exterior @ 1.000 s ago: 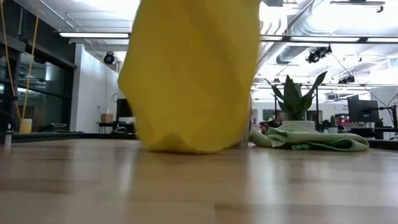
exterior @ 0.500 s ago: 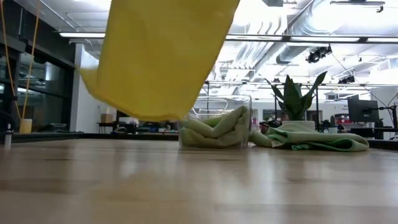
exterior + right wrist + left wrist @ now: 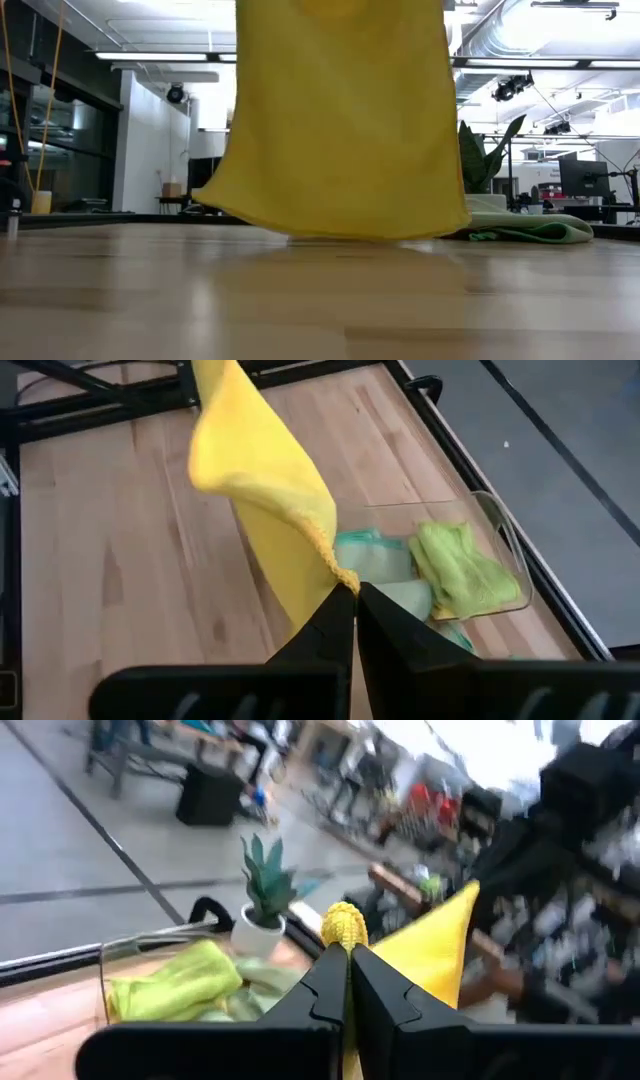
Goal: Fold microfiber towels
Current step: Fold the yellow towel
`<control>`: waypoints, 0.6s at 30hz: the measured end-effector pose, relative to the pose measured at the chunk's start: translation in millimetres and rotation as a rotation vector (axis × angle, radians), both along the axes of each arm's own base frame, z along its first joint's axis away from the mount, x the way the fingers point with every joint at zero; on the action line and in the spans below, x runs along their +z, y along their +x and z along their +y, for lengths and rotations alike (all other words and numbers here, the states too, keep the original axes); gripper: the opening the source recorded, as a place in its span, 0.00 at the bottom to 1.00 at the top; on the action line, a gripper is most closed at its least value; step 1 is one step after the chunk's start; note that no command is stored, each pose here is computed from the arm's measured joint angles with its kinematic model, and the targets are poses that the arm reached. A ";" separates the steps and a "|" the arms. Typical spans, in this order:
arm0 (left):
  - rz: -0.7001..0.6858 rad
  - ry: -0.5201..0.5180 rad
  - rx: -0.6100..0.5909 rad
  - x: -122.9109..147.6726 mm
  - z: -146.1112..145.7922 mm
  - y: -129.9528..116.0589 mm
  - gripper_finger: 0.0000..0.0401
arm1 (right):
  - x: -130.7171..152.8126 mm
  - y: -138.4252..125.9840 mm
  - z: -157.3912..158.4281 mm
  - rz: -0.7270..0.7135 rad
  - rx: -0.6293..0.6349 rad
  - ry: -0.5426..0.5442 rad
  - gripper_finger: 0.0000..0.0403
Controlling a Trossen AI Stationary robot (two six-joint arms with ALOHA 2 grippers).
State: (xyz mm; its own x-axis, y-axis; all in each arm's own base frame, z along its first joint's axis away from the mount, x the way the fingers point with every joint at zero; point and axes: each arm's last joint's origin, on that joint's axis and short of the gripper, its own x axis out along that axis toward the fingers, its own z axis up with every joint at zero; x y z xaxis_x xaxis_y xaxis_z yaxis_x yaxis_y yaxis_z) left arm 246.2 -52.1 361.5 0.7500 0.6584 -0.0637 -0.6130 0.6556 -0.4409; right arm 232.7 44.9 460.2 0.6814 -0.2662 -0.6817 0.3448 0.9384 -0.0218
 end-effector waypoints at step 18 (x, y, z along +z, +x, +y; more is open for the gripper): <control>0.152 0.163 0.353 -24.5 25.0 20.8 0.00 | -1.3 -1.8 -25.1 0.112 0.021 -0.215 0.00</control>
